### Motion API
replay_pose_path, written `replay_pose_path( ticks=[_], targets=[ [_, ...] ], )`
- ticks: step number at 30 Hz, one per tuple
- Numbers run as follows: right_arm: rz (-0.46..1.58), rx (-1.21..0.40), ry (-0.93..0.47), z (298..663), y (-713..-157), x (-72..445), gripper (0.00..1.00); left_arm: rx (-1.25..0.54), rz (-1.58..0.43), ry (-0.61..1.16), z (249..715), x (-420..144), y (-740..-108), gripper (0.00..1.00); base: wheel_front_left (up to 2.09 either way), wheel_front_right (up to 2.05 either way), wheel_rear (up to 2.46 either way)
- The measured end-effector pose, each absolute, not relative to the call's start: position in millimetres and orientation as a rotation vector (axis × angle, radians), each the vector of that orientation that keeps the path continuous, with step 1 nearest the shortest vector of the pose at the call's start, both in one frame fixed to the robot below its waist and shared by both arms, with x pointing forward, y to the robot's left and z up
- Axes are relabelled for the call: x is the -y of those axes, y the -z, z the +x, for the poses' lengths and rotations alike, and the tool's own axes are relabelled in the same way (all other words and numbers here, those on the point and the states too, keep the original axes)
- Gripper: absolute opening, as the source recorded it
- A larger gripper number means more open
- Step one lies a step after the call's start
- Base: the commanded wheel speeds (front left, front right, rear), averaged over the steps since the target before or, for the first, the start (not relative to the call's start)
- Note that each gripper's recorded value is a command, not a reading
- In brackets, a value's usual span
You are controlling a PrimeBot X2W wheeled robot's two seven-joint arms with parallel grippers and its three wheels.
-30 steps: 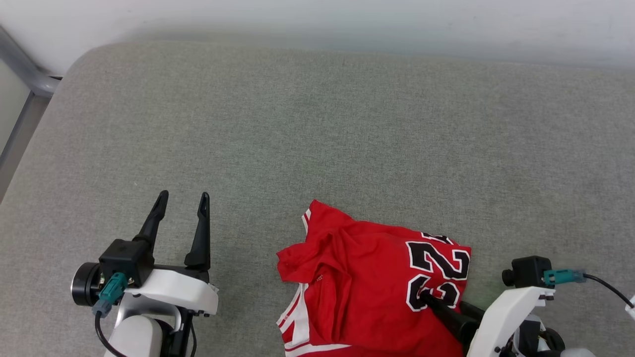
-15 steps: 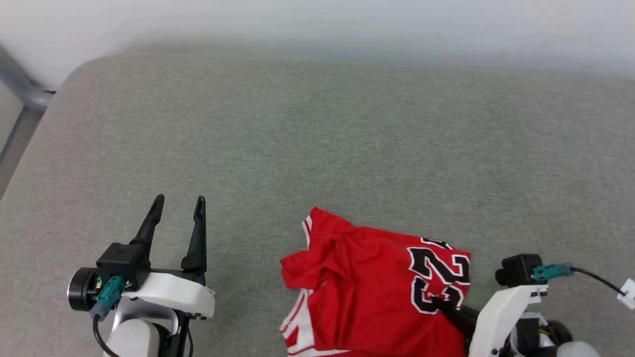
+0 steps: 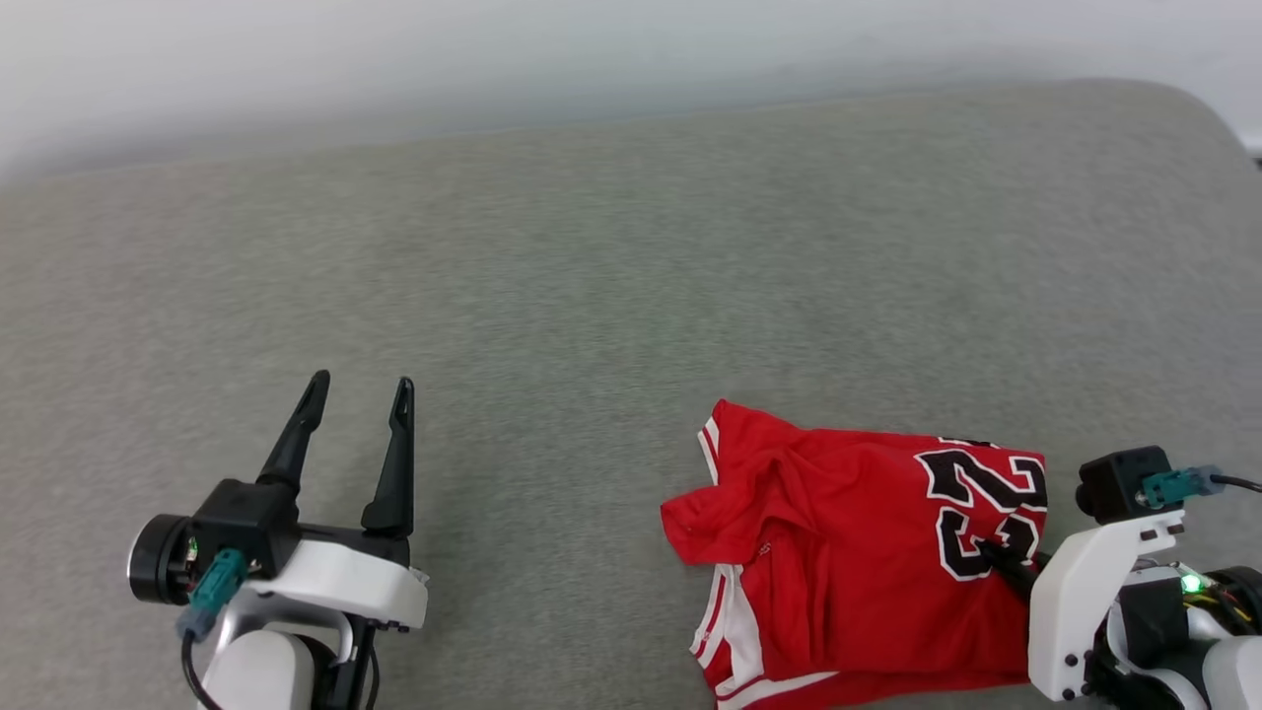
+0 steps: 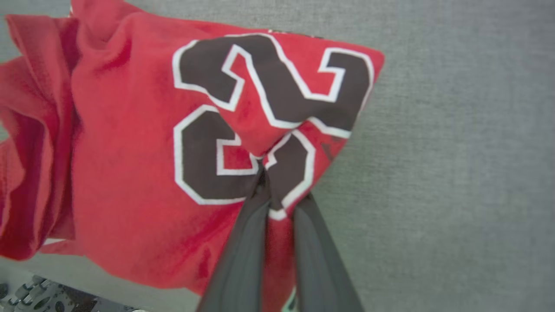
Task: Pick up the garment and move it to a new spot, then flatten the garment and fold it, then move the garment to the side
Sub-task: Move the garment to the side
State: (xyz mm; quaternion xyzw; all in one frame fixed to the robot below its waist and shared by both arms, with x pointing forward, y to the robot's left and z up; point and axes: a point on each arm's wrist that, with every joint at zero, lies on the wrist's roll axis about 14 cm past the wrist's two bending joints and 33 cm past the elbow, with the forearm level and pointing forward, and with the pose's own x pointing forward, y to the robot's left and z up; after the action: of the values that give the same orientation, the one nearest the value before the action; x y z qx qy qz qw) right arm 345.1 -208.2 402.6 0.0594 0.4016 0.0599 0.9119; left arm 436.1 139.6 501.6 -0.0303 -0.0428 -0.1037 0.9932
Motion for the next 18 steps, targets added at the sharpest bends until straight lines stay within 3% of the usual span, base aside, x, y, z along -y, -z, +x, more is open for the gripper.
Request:
replay_pose_path(
  ticks=[10, 18],
  targets=[
    [0.087, -0.766, 0.100, 323, -421, 281, 0.00, 0.103, -0.074, 0.441, 469, -57, -497, 1.00, 0.00, 0.00, 0.00],
    [0.003, -0.679, 0.248, 337, -444, 340, 0.00, 0.098, -0.099, 0.601, 486, 3, -490, 1.00, 0.00, 0.00, 0.00]
  ],
)
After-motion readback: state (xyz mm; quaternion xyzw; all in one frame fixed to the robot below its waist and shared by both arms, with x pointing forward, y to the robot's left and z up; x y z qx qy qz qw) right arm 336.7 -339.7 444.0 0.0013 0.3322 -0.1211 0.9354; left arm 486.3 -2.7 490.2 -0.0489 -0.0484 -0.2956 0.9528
